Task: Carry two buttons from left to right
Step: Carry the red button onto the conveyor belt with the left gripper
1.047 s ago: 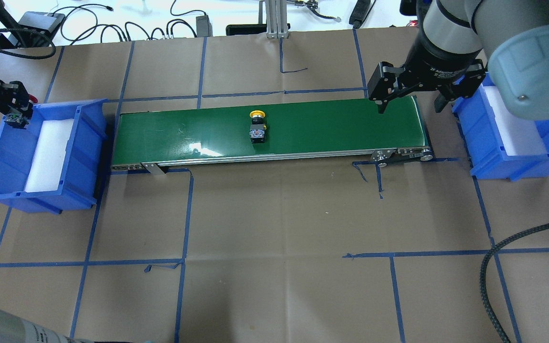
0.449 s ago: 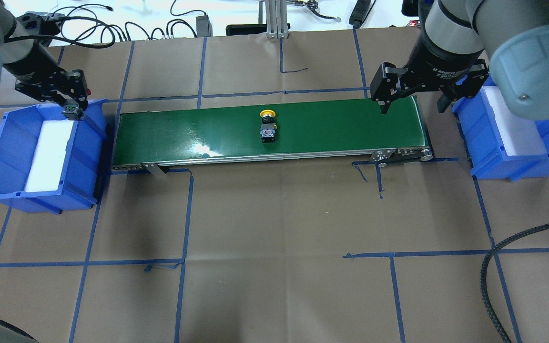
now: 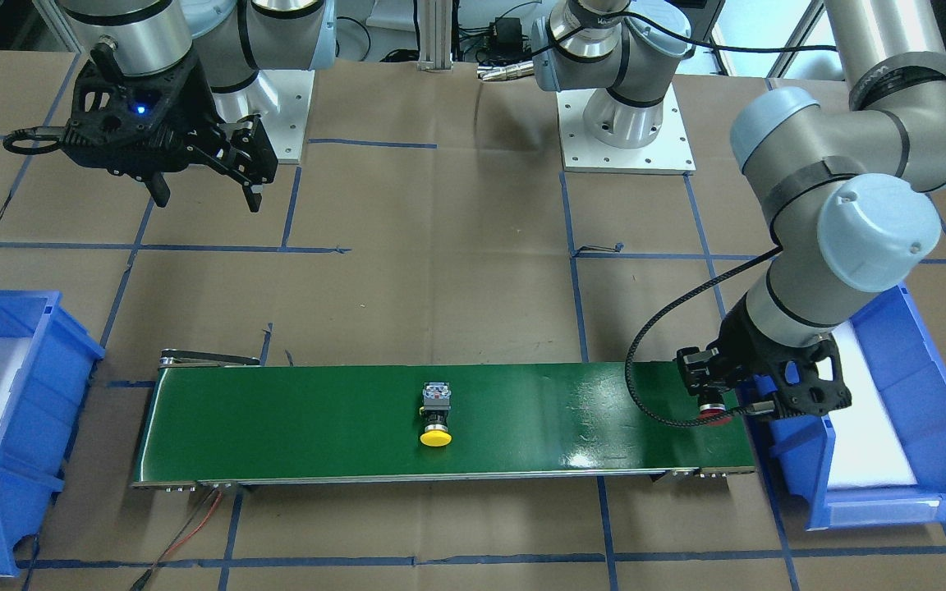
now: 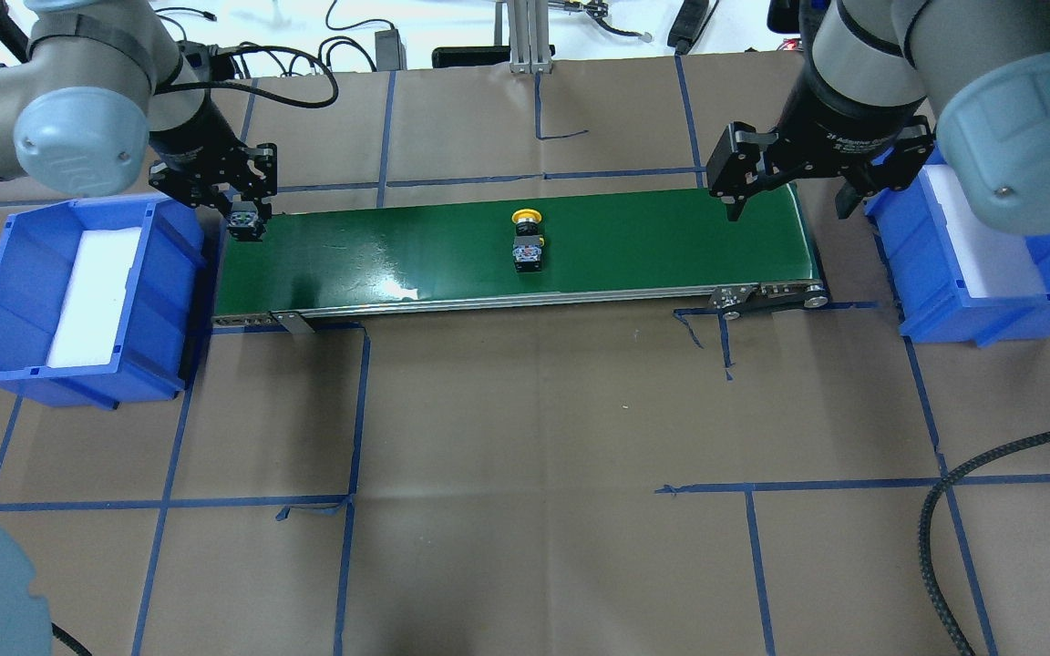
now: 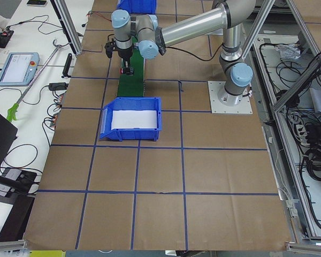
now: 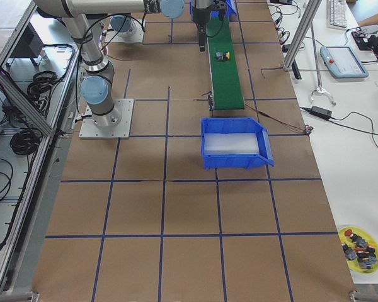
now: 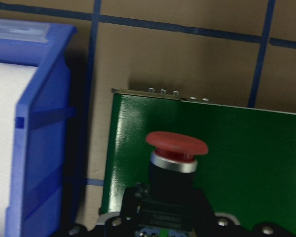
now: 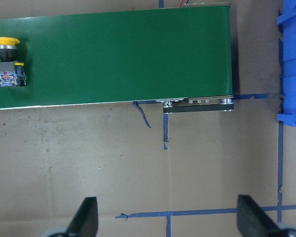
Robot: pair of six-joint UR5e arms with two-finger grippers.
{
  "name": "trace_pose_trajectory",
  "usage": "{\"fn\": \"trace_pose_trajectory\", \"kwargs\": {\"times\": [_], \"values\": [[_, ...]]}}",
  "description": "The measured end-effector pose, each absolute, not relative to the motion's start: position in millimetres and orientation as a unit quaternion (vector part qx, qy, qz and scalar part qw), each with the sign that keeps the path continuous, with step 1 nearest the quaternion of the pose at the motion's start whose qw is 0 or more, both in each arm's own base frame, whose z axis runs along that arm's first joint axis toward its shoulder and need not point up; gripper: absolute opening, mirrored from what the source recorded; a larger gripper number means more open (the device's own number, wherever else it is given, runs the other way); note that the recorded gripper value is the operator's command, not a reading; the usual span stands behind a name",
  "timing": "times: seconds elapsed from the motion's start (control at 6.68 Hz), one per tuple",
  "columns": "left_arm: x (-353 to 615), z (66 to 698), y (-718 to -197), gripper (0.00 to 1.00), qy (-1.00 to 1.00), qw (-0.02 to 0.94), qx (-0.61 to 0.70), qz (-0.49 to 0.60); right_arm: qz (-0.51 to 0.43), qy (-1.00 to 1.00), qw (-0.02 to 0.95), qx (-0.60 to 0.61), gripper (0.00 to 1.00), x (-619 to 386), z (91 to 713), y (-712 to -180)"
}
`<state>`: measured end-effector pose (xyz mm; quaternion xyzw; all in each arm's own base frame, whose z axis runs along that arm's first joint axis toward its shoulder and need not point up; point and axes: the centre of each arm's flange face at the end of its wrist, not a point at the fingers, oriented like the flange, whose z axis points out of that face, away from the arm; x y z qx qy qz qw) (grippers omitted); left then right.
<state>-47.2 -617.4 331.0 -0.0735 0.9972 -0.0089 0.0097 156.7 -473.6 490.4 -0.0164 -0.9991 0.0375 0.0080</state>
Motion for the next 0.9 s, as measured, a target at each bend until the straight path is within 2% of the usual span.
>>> {"fn": "trace_pose_trajectory", "kwargs": {"times": [0.3,0.9], "values": [[-51,284,-609,0.01,0.996,0.014,-0.078,-0.046,0.035,-0.999,0.007,-0.016,1.0,158,488,-475],[-23,265,-604,0.01,0.993,0.016,-0.106,-0.054,0.033,-0.999,0.007,-0.021,1.0,158,486,-475]]}}
